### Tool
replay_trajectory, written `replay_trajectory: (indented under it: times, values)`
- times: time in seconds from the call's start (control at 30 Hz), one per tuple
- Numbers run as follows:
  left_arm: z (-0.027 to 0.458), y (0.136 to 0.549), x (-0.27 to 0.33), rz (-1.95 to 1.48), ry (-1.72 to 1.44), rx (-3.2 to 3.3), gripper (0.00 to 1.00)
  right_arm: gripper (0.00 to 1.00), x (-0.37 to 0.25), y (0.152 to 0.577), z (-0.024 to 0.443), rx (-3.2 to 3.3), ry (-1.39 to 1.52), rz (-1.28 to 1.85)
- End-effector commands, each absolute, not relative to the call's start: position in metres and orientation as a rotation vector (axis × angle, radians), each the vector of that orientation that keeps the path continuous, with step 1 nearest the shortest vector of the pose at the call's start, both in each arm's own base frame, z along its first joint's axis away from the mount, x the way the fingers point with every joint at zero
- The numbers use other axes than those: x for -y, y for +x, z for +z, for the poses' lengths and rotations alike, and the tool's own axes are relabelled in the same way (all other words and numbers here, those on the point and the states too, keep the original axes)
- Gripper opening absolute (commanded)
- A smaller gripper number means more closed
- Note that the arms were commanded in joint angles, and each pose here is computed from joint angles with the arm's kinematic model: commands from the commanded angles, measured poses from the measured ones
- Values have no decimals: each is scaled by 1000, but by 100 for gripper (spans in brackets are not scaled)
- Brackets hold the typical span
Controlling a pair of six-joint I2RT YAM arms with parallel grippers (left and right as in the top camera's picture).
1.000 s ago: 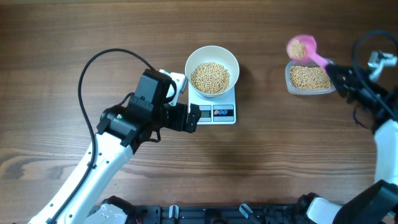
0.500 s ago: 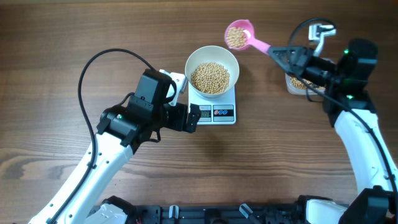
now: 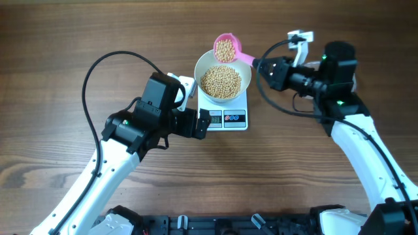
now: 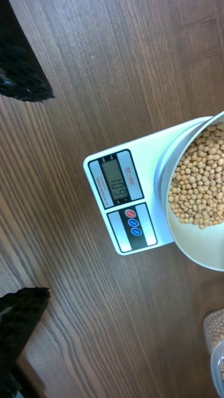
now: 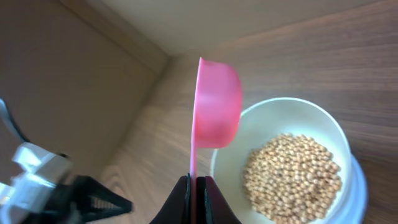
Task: Scoop item into bowl and weigh 150g on scale
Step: 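Lift the filled scoop with the right gripper over the white bowl, then tip the scoop with the right gripper to pour soybeans into the bowl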
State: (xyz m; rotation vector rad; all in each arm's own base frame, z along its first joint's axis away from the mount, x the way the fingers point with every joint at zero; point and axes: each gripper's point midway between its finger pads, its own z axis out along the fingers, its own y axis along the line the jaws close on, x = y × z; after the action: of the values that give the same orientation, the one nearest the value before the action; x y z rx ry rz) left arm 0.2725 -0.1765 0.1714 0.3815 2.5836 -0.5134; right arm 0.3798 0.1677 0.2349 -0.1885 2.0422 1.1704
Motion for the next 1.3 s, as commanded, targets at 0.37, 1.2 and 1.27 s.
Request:
replay_trajectory:
  times: [0.37,1.2,1.27]
  values:
    - [175,272,178,-519,407,-2565,100,4,-165,389,208,-2047,-450,729]
    - [175,272,178,-519,407,-2565,100,4,-179,388,198,-2074,-489,585]
    - [175,272,178,-519,407,-2565,100,5,-179,388,198,-2093,-434,617]
